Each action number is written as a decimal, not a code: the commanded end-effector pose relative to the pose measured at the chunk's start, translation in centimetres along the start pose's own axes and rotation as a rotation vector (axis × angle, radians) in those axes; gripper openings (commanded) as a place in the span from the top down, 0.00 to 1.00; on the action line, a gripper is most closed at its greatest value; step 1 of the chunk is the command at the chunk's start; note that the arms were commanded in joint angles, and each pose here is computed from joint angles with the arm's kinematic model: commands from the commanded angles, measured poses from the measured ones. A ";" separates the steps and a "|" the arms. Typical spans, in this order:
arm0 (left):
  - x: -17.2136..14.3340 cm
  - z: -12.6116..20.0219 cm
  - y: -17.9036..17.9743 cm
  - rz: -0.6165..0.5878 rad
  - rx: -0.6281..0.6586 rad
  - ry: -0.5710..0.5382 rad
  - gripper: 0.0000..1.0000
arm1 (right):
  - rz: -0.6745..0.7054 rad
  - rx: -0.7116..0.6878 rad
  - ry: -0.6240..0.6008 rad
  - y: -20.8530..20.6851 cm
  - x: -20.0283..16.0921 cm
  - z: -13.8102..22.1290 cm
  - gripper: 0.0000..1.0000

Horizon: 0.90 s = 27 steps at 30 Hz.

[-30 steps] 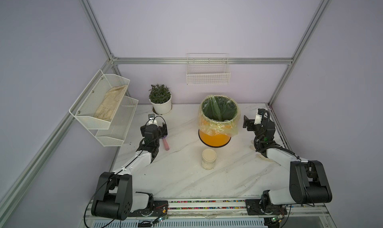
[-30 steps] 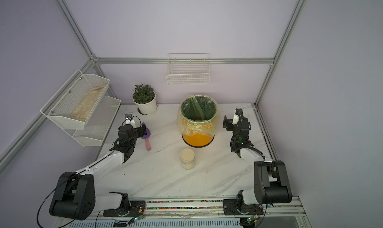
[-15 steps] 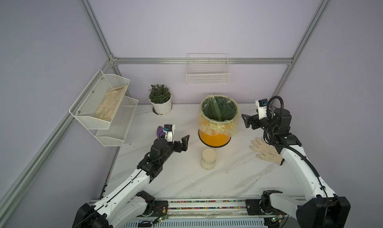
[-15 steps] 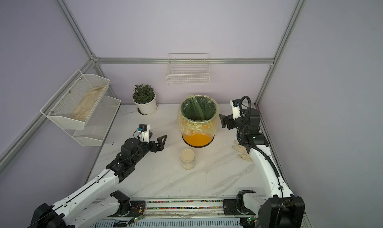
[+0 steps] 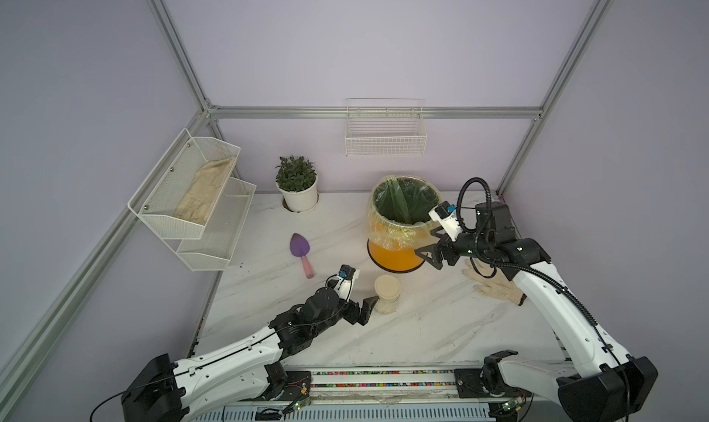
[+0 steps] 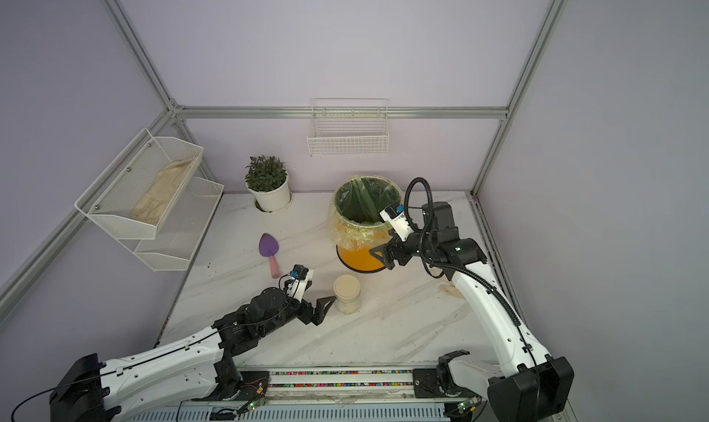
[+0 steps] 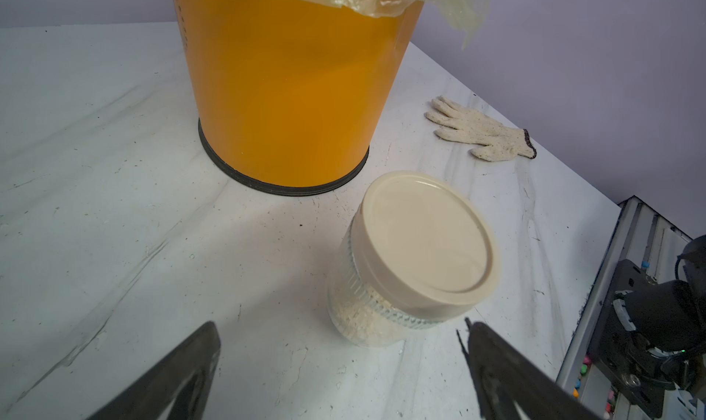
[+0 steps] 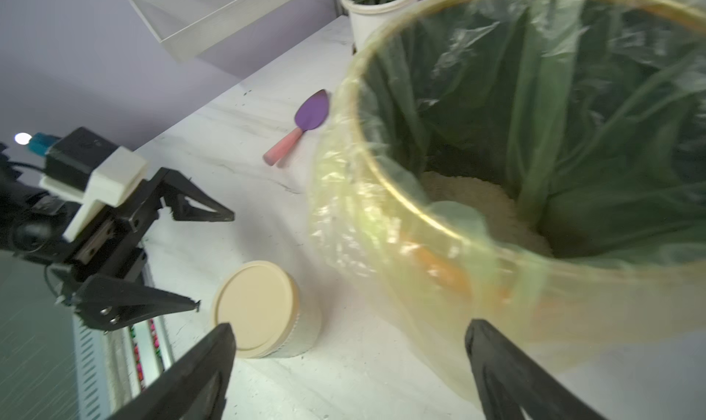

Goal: Empty expired oatmeal from jars
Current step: Pick up the jar from the center of the board.

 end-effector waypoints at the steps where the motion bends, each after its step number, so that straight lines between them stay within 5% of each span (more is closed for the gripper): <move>1: 0.5 0.7 -0.2 0.027 0.002 -0.051 0.00 | 0.035 0.085 0.080 2.6 -1.7 -0.4 0.03; 18: -3.5 1.3 -2.0 0.018 -0.013 0.024 0.00 | 0.102 0.148 0.416 5.8 -9.2 -9.0 0.03; 27: -4.3 1.3 -1.9 0.022 0.004 0.032 0.00 | 0.143 0.127 0.453 6.1 -9.8 -11.1 0.03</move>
Point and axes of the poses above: each gripper's point midway between its finger pads, its own z axis back along the fingers, its own y axis along the line the jaws close on, x = y × z, the point moved 1 cm from there along z, back along the fingers, and after that the axes turned 8 degrees about -z, right-handed, at the moved point
